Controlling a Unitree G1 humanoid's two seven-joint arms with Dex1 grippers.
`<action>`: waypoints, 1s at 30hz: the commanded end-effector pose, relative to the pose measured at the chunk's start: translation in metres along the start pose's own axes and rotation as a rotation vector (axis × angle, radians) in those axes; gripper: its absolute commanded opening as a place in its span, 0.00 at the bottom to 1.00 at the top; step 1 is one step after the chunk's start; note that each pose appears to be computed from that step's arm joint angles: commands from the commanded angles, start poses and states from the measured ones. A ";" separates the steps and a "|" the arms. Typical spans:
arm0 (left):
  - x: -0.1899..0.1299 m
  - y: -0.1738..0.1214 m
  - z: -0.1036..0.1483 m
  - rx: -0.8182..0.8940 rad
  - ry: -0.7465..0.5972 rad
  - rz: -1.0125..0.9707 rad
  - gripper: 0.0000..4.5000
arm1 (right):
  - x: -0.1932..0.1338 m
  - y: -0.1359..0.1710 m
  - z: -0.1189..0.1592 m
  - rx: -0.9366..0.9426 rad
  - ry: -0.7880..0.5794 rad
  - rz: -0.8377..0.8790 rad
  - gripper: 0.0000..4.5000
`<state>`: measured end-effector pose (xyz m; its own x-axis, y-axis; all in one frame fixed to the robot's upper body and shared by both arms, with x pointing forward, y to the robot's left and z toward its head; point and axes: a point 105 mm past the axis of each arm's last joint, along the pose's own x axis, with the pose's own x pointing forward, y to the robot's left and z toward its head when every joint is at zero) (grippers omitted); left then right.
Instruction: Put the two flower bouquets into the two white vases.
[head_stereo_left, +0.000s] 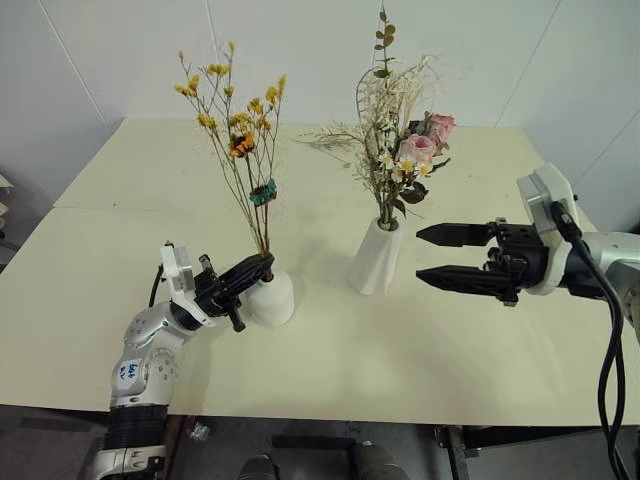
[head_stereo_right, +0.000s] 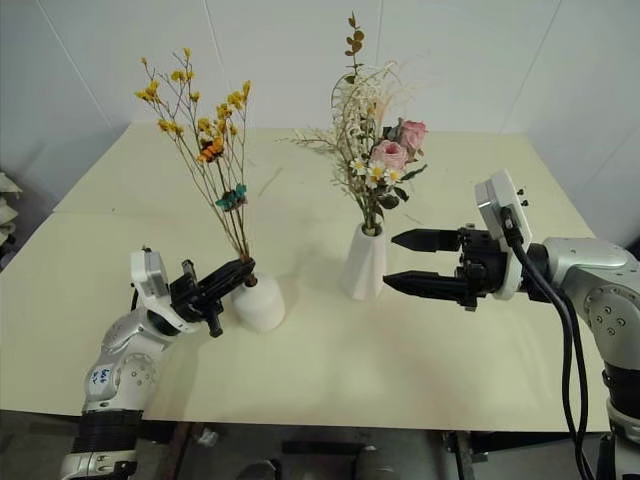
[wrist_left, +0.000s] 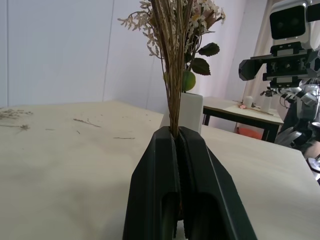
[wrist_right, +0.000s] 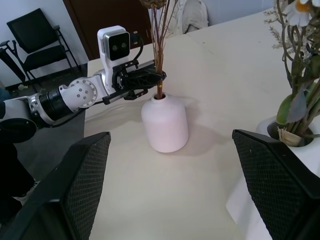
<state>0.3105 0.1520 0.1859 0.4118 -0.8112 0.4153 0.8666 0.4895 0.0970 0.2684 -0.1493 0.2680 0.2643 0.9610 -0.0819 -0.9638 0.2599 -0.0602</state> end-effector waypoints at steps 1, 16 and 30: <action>0.005 -0.004 0.003 0.075 0.001 -0.045 0.01 | -0.003 0.005 0.012 -0.053 -0.046 -0.003 0.92; -0.005 0.001 0.013 0.163 0.069 -0.011 0.36 | 0.002 0.005 0.011 -0.045 -0.063 0.004 0.92; -0.040 0.008 0.061 0.262 0.283 -0.138 0.99 | 0.000 0.000 0.005 -0.033 -0.038 0.040 0.92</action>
<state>0.2917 0.2037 0.2066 0.4265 -0.8966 0.1191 0.8349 0.4409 0.3294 0.2711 -0.1467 0.2645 0.2355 0.9710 -0.0404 -0.9714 0.2339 -0.0405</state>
